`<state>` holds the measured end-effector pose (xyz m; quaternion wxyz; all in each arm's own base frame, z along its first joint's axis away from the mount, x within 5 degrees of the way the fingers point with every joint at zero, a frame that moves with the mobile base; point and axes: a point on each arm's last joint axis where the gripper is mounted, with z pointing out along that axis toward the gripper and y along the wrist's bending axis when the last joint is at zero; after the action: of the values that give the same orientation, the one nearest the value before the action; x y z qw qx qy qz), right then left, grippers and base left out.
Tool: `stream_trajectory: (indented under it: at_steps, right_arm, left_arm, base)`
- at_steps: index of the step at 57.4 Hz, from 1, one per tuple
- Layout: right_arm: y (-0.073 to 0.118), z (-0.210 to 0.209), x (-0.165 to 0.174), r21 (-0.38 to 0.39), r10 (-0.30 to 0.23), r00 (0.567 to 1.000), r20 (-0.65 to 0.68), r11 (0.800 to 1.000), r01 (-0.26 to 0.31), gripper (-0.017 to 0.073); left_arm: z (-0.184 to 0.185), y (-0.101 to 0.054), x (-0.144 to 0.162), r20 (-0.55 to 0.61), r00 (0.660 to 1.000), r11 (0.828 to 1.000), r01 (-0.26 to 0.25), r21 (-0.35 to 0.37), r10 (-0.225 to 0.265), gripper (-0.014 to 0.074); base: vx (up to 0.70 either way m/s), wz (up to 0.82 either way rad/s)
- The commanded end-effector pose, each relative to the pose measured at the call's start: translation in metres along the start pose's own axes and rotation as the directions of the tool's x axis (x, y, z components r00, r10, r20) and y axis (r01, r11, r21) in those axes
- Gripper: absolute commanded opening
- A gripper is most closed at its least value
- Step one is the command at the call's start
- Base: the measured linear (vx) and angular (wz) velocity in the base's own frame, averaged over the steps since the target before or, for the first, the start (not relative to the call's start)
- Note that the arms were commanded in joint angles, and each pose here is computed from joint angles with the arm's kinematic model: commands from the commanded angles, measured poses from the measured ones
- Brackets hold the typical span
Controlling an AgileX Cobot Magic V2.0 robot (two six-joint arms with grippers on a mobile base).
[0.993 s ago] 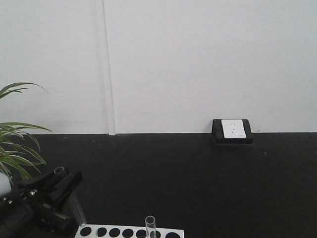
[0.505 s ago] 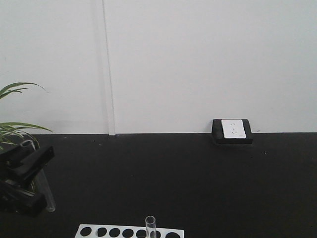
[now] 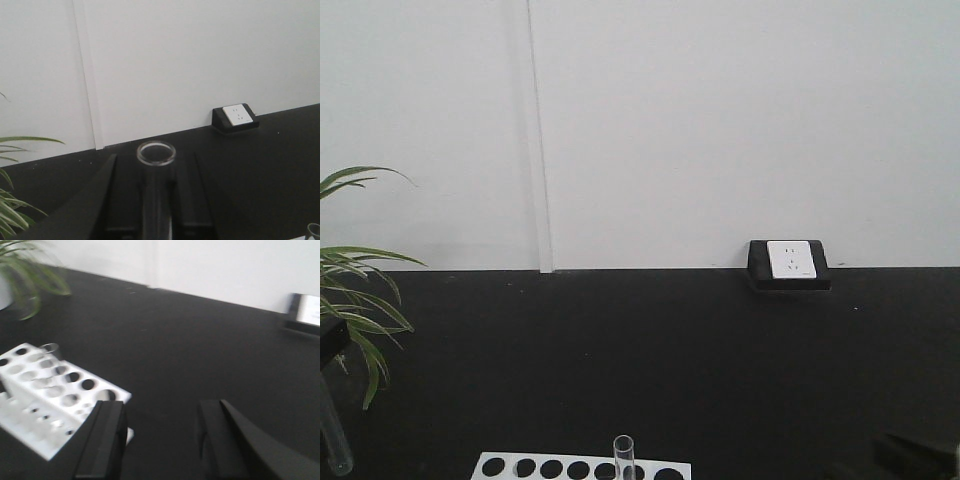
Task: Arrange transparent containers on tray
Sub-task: 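Reach the right gripper to another test tube in the rack and grasp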
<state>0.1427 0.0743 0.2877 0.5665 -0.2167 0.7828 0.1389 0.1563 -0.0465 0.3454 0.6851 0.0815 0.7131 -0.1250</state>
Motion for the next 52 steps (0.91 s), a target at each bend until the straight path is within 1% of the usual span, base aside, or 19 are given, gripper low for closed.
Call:
stream_trajectory:
  at_steps: [1, 3, 4, 5, 9, 15, 19, 23, 26, 30, 39, 52]
  right_arm:
    - [0.008, 0.015, -0.013, -0.015, -0.030, 0.997, 0.067, 0.999, 0.031, 0.0409]
    - [0.013, 0.022, -0.011, -0.034, -0.039, 0.998, 0.055, 0.999, 0.040, 0.0409]
    - [0.032, 0.044, -0.001, -0.100, -0.076, 0.997, 0.005, 0.992, 0.076, 0.0412]
    - [0.035, 0.048, 0.001, -0.108, -0.083, 0.997, 0.000, 0.991, 0.083, 0.0414]
    - [0.046, 0.060, 0.006, -0.121, -0.106, 0.994, -0.001, 0.987, 0.105, 0.0422]
    - [0.056, 0.077, 0.011, -0.099, -0.131, 0.991, 0.036, 0.986, 0.134, 0.0447]
    - [0.061, 0.086, 0.013, -0.081, -0.130, 0.990, 0.057, 0.988, 0.134, 0.0469]
    - [0.066, 0.095, 0.015, -0.079, -0.111, 0.992, 0.055, 0.990, 0.115, 0.0495]
    - [0.071, 0.104, 0.015, -0.088, -0.095, 0.994, 0.046, 0.991, 0.099, 0.0513]
    - [0.077, 0.113, 0.013, -0.098, -0.096, 0.995, 0.037, 0.990, 0.099, 0.0528]
    - [0.083, 0.133, 0.004, -0.082, -0.095, 0.994, 0.058, 0.992, 0.099, 0.0533]
    - [0.089, 0.152, -0.006, -0.075, -0.090, 0.993, 0.081, 0.993, 0.096, 0.0533]
  left_arm:
    - [-0.003, -0.004, -0.019, 0.103, 0.994, 0.999, 0.017, 0.031, -0.020, 0.0111]
    - [-0.003, -0.004, -0.019, 0.104, 0.994, 0.999, 0.017, 0.031, -0.020, 0.0111]
    - [-0.003, -0.004, -0.020, 0.108, 0.994, 0.999, 0.017, 0.032, -0.020, 0.0111]
    - [-0.003, -0.004, -0.020, 0.108, 0.994, 0.999, 0.017, 0.032, -0.020, 0.0111]
    - [-0.003, -0.004, -0.020, 0.108, 0.994, 0.999, 0.018, 0.033, -0.021, 0.0111]
    - [-0.003, -0.004, -0.020, 0.108, 0.994, 0.999, 0.018, 0.033, -0.021, 0.0111]
    - [-0.003, -0.004, -0.020, 0.108, 0.994, 0.999, 0.018, 0.033, -0.021, 0.0111]
    - [-0.003, -0.004, -0.020, 0.108, 0.994, 0.999, 0.018, 0.033, -0.021, 0.0111]
    - [-0.003, -0.004, -0.020, 0.108, 0.994, 0.999, 0.018, 0.033, -0.021, 0.0111]
    - [-0.003, -0.004, -0.020, 0.108, 0.994, 0.999, 0.018, 0.033, -0.021, 0.0111]
    - [-0.003, -0.004, -0.020, 0.108, 0.994, 0.999, 0.018, 0.033, -0.021, 0.0111]
    - [-0.003, -0.004, -0.020, 0.107, 0.994, 0.999, 0.018, 0.032, -0.021, 0.0111]
  base:
    - [0.00, 0.00]
    - [0.00, 0.00]
    - [0.00, 0.00]
    - [0.00, 0.00]
    - [0.00, 0.00]
    - [0.00, 0.00]
    - [0.00, 0.00]
    - [0.00, 0.00]
    - [0.00, 0.00]
    - [0.00, 0.00]
    - [0.00, 0.00]
    - [0.00, 0.00]
